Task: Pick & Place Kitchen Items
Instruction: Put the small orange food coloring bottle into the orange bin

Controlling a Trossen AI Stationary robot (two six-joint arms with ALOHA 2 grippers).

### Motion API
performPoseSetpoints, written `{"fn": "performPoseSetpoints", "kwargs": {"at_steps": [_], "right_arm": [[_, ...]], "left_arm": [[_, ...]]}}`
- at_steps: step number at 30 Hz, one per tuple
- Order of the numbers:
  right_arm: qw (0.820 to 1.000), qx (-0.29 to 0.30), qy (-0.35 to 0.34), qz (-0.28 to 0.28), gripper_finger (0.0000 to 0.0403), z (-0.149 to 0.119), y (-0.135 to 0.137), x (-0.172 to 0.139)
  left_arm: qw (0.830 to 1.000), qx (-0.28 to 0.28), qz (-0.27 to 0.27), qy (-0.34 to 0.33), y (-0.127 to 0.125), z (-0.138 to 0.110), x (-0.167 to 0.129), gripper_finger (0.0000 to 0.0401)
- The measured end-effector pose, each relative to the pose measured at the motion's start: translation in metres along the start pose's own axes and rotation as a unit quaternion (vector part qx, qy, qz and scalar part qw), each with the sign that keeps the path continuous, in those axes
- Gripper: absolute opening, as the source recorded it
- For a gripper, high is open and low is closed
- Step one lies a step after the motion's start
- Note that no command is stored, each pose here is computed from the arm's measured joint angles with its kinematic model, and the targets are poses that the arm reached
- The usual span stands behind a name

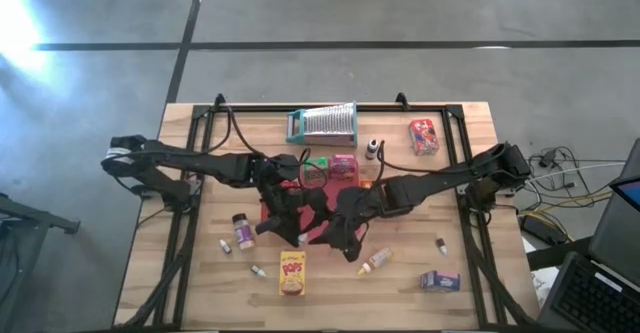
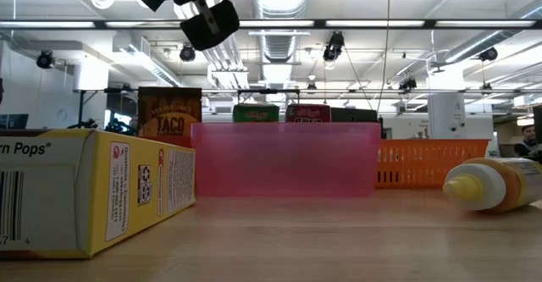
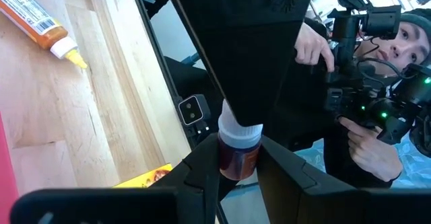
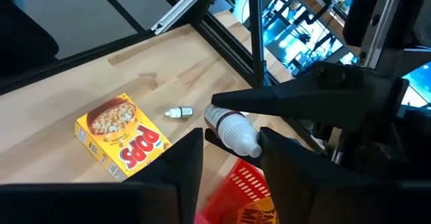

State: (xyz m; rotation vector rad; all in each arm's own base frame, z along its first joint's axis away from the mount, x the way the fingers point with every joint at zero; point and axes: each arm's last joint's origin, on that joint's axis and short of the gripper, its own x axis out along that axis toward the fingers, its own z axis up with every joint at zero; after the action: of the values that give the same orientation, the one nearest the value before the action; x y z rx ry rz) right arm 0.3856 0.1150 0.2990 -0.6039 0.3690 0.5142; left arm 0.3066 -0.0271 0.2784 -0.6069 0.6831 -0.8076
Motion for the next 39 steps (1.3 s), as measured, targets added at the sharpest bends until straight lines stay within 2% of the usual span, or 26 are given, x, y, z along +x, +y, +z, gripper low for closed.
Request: {"fn": "performPoseSetpoints", "kwargs": {"at_steps": [7,13,18,31,35,39], "right_arm": [[1.0,0.0,-0.002,0.004,0.0172,0.0,0.0003,0.0],[1.0,-0.013,-0.012,-0.001,0.0182,0.0019,-0.0004,0.0003],[1.0,-0.016,-0.013,-0.003,0.016,0.0022,-0.0004,0.0005],[1.0,-0.018,-0.007,0.0,0.0059,0.0011,0.0002,0.0004],[1.0,-0.02,-0.007,0.001,0.0056,0.0015,0.0002,-0.0001],[1.0,-0.021,-0.005,0.0,0.0085,0.0012,0.0003,-0.0001]], "left_arm": [[1.0,0.002,0.0,0.0,-0.0001,0.0002,0.0,0.009],[1.0,0.014,-0.001,-0.004,-0.0017,0.0026,-0.0005,0.009],[1.0,0.016,0.002,-0.005,-0.0015,0.0026,-0.0005,0.009],[1.0,0.017,0.004,-0.004,-0.0017,0.003,-0.0008,0.009],[1.0,0.019,0.003,-0.005,-0.0025,0.004,-0.0011,0.009],[1.0,0.019,0.003,-0.006,-0.0026,0.0041,-0.0011,0.009]]}}
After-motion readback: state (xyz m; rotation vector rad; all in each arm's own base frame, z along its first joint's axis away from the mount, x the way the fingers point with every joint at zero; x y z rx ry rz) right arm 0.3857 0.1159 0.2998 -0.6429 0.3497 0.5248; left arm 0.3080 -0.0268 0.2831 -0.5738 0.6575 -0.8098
